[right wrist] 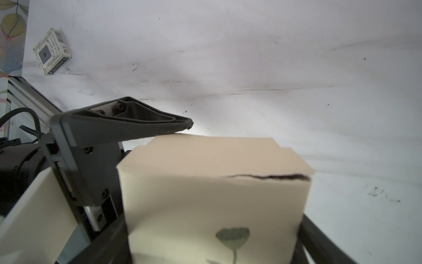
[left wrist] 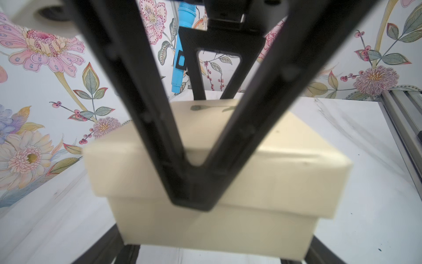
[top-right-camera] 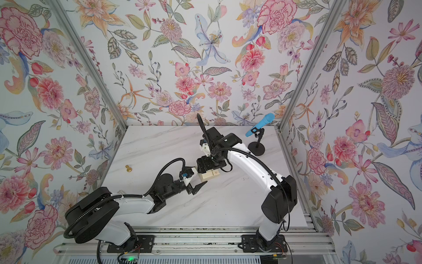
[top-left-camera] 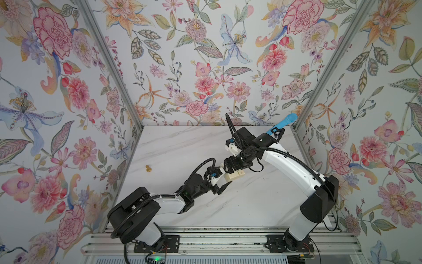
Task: Take the necklace out of the lift-off lid jewelry box
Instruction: Open the lid on the jewelry box, then place the lid at the center of the board.
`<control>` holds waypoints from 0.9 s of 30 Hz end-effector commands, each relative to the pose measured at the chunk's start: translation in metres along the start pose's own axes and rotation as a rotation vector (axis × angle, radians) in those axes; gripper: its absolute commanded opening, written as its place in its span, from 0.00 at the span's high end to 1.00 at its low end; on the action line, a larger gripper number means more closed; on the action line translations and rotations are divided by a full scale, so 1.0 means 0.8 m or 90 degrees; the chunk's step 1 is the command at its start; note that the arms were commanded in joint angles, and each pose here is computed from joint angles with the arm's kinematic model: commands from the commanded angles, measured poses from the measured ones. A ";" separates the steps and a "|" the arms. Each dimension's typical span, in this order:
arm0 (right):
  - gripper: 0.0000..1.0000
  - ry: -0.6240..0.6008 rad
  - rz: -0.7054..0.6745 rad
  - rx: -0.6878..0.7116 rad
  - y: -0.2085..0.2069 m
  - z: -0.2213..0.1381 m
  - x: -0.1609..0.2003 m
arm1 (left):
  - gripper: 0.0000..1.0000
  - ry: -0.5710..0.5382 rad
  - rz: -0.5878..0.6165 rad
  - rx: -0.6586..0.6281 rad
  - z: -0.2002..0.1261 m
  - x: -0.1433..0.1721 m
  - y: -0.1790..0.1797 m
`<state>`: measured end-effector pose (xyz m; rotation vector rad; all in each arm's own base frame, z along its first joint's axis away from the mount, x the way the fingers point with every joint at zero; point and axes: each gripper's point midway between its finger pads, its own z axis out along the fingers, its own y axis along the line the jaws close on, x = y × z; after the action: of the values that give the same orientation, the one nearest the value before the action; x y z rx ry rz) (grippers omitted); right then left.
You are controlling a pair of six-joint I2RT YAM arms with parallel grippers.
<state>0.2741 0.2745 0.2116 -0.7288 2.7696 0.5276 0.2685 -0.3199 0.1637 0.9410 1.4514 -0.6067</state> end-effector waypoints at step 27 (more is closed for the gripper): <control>0.15 0.051 0.210 0.169 -0.213 0.098 0.044 | 0.25 0.022 0.002 -0.051 -0.030 0.024 0.015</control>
<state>0.3282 0.1524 0.1017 -0.2677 2.9901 0.2188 0.2635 -0.2949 0.1365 0.9246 1.5372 -0.5439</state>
